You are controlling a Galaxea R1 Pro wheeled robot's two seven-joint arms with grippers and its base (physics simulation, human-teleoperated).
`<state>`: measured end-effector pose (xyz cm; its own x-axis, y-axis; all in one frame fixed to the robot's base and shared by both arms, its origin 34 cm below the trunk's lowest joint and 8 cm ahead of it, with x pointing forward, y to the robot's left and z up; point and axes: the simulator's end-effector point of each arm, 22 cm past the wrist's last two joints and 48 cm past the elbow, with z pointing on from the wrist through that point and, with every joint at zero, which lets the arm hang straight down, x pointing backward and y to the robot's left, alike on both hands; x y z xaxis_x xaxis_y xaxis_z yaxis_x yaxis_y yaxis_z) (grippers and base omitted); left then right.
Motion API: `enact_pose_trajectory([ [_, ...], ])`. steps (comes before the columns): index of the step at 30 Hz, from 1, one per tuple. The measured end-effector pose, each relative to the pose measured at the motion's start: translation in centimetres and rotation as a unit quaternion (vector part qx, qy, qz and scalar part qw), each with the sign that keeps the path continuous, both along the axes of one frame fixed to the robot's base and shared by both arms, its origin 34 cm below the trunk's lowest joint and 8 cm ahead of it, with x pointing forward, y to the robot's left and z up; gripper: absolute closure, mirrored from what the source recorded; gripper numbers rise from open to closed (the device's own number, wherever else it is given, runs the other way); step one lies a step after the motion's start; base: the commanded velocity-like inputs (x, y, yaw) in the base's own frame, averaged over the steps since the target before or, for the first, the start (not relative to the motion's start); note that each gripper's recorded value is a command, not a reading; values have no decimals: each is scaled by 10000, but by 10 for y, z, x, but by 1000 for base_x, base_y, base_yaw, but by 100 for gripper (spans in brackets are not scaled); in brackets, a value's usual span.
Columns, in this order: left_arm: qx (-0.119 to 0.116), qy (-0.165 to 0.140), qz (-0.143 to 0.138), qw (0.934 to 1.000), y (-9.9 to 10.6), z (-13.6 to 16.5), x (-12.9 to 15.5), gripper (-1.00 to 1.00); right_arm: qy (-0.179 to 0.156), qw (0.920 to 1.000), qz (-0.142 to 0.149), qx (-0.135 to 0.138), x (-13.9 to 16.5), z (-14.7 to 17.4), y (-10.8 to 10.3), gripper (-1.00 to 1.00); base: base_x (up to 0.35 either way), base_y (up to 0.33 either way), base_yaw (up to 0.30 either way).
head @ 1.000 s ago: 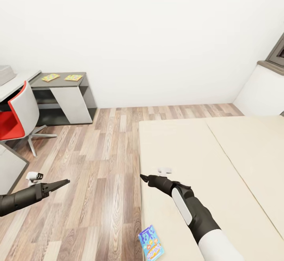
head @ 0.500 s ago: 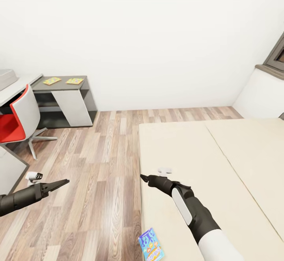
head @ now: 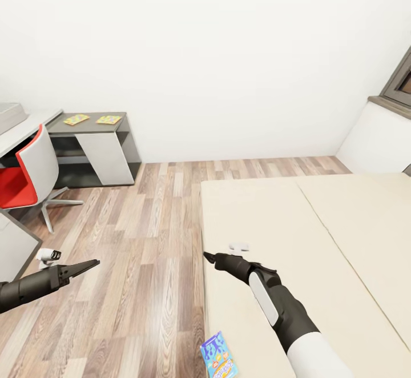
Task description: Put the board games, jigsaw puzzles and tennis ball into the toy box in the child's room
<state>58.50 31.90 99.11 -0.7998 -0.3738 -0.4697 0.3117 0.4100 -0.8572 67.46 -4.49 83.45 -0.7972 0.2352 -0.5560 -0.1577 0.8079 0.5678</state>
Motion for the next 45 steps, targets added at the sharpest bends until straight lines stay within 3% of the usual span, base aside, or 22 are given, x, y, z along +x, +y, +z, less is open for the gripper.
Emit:
enact_pose_trajectory([
  [45,-2,-196,1,9998,0,19,0,-100,-179,9998,-51,24,7,22,-3,-100,0,0,0],
])
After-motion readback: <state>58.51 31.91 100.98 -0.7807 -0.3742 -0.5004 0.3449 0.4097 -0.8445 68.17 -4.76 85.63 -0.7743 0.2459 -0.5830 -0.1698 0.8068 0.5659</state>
